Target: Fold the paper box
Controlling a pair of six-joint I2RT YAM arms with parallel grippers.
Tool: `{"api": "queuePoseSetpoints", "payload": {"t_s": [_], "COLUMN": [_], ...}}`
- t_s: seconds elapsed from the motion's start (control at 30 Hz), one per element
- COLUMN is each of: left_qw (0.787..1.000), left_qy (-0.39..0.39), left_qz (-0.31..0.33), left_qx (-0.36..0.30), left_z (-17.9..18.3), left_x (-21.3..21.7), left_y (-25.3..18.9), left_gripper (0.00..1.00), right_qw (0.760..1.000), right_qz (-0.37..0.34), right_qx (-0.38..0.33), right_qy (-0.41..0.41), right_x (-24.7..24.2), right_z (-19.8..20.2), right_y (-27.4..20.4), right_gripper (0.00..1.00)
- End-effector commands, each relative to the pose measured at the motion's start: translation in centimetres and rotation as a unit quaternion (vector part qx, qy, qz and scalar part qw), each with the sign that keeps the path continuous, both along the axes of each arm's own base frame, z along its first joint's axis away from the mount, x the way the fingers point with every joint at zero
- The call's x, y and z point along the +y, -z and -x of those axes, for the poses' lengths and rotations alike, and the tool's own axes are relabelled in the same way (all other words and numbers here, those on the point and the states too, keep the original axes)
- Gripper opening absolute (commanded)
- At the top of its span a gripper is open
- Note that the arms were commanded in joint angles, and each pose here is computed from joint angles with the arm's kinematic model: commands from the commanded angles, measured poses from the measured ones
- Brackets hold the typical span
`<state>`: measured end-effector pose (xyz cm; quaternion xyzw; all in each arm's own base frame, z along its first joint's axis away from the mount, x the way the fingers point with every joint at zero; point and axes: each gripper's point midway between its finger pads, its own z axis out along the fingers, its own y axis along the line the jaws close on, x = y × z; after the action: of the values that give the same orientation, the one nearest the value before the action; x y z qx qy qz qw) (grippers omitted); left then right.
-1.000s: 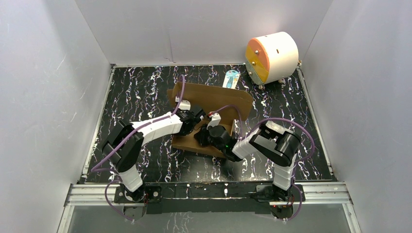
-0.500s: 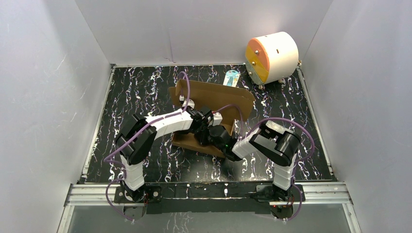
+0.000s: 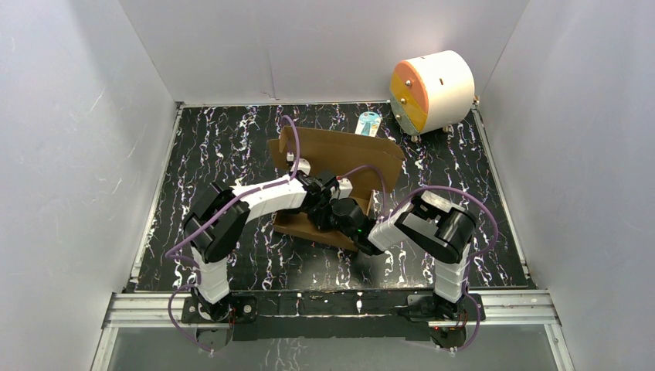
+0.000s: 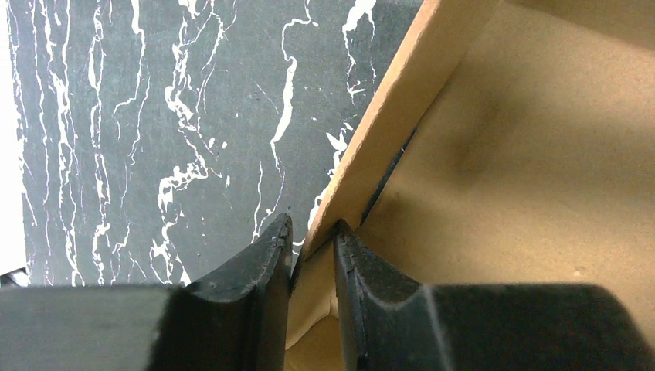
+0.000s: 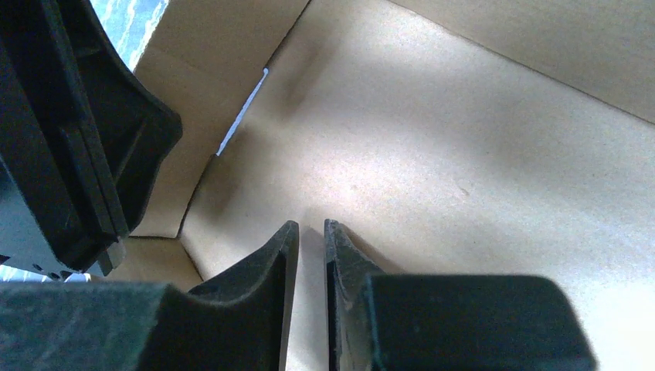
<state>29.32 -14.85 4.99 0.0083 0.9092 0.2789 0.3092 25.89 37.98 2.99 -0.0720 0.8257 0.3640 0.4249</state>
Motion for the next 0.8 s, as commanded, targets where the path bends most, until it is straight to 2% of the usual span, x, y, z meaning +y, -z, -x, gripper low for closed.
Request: {"api": "queuePoseSetpoints", "payload": {"t_s": [0.0, 0.2, 0.47, 0.6, 0.77], "left_qw": [0.990, 0.997, 0.990, 0.977, 0.945], "left_qy": [0.026, 0.047, 0.073, 0.086, 0.087], "left_qz": [-0.097, 0.011, 0.121, 0.192, 0.315], "left_qx": [0.102, 0.063, 0.026, 0.016, 0.002], "left_z": [4.0, 3.6, 2.8, 3.0, 3.0], "left_x": [2.9, 0.4, -1.6, -2.3, -2.4], "left_y": [5.1, 1.4, -2.2, -3.2, -4.2], "left_gripper": [0.22, 0.33, 0.45, 0.52, 0.57], "right_qw": [1.000, 1.000, 0.999, 0.999, 0.999], "right_qz": [0.003, 0.004, 0.003, 0.004, 0.004], "right_qx": [-0.011, -0.026, -0.025, -0.029, -0.026], "right_qy": [-0.010, -0.016, -0.026, -0.029, -0.036], "right_x": [0.6, 0.5, 0.9, 0.9, 1.1], "right_z": [-0.2, -0.2, -0.1, -0.1, 0.1], "right_y": [-0.1, -0.6, -0.5, -0.6, -0.3], "right_gripper": [0.28, 0.28, 0.28, 0.28, 0.28]}}
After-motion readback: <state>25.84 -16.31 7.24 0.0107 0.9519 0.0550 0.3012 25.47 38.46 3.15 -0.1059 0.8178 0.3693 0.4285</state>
